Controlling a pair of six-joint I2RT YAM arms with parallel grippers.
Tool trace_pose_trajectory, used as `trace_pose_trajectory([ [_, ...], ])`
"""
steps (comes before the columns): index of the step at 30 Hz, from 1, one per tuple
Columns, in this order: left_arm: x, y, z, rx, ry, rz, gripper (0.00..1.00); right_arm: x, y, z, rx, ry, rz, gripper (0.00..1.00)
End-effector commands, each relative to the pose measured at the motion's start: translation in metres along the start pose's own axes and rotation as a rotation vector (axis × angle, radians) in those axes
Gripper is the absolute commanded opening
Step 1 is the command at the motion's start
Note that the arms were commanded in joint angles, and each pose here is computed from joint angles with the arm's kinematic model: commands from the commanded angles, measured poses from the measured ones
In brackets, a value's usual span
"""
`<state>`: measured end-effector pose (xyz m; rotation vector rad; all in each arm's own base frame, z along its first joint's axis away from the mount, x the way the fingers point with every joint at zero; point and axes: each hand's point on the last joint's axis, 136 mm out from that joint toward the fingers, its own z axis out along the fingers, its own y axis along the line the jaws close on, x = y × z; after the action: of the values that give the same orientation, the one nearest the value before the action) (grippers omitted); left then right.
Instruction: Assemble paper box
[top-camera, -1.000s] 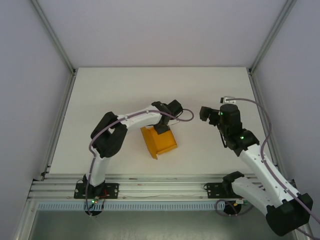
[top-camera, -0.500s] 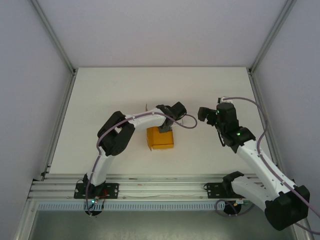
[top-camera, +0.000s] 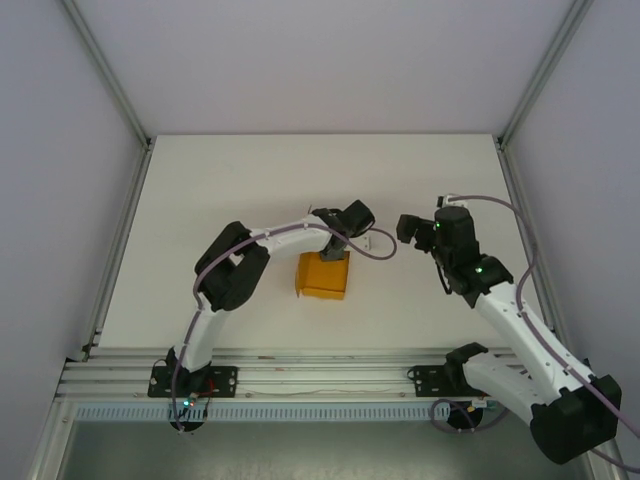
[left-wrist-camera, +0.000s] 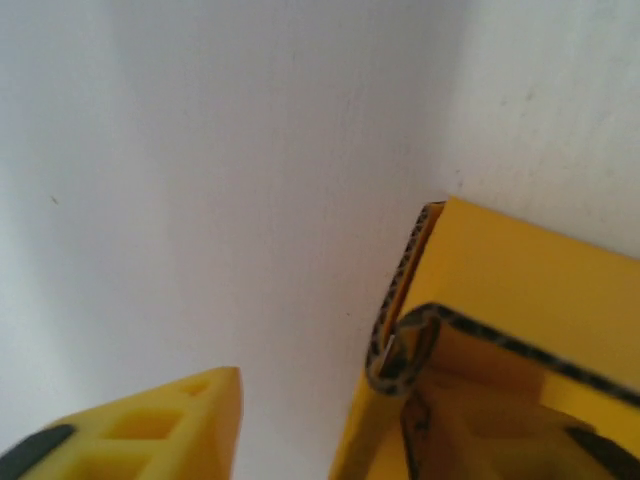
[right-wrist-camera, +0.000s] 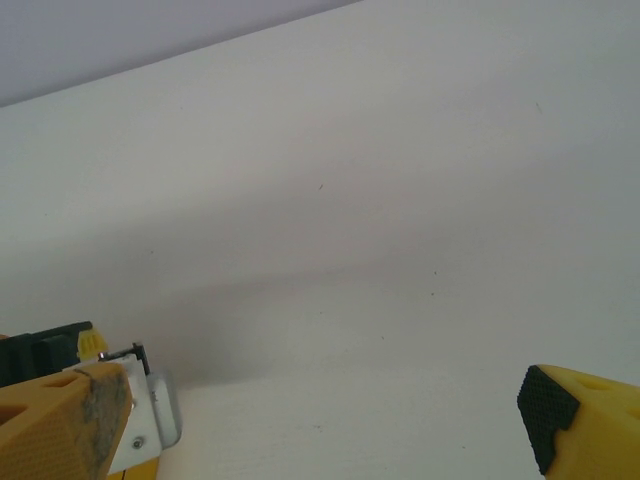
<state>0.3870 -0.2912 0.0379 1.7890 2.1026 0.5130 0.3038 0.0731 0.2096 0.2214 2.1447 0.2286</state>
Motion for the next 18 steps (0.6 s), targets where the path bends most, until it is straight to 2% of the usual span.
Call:
trace_pose_trajectory([
  [1,-0.004,0.015,-0.037,-0.002,-0.054,0.004,0.74,0.0,-0.005,-0.008,0.005,-0.008,0.001,1.0],
  [4,-0.004,0.025,-0.063,-0.019,-0.088,0.001,0.97,-0.001,-0.003,-0.012,-0.011,-0.011,-0.012,1.0],
  [5,-0.004,0.028,-0.071,-0.026,-0.103,-0.006,1.0,-0.002,-0.003,-0.013,-0.009,-0.014,-0.015,1.0],
  [9,-0.007,0.043,-0.101,-0.07,-0.178,-0.055,1.0,-0.007,0.0,-0.013,-0.015,-0.018,-0.053,1.0],
  [14,-0.014,0.077,-0.168,-0.157,-0.416,-0.251,1.0,-0.011,0.013,-0.003,-0.059,0.015,-0.147,1.0],
  [16,-0.008,0.094,-0.191,-0.234,-0.504,-0.352,1.0,-0.007,0.029,0.005,-0.135,0.055,-0.236,1.0],
  [18,0.014,0.122,-0.208,-0.369,-0.557,-0.543,1.0,0.005,0.052,0.014,-0.262,0.115,-0.352,0.99],
])
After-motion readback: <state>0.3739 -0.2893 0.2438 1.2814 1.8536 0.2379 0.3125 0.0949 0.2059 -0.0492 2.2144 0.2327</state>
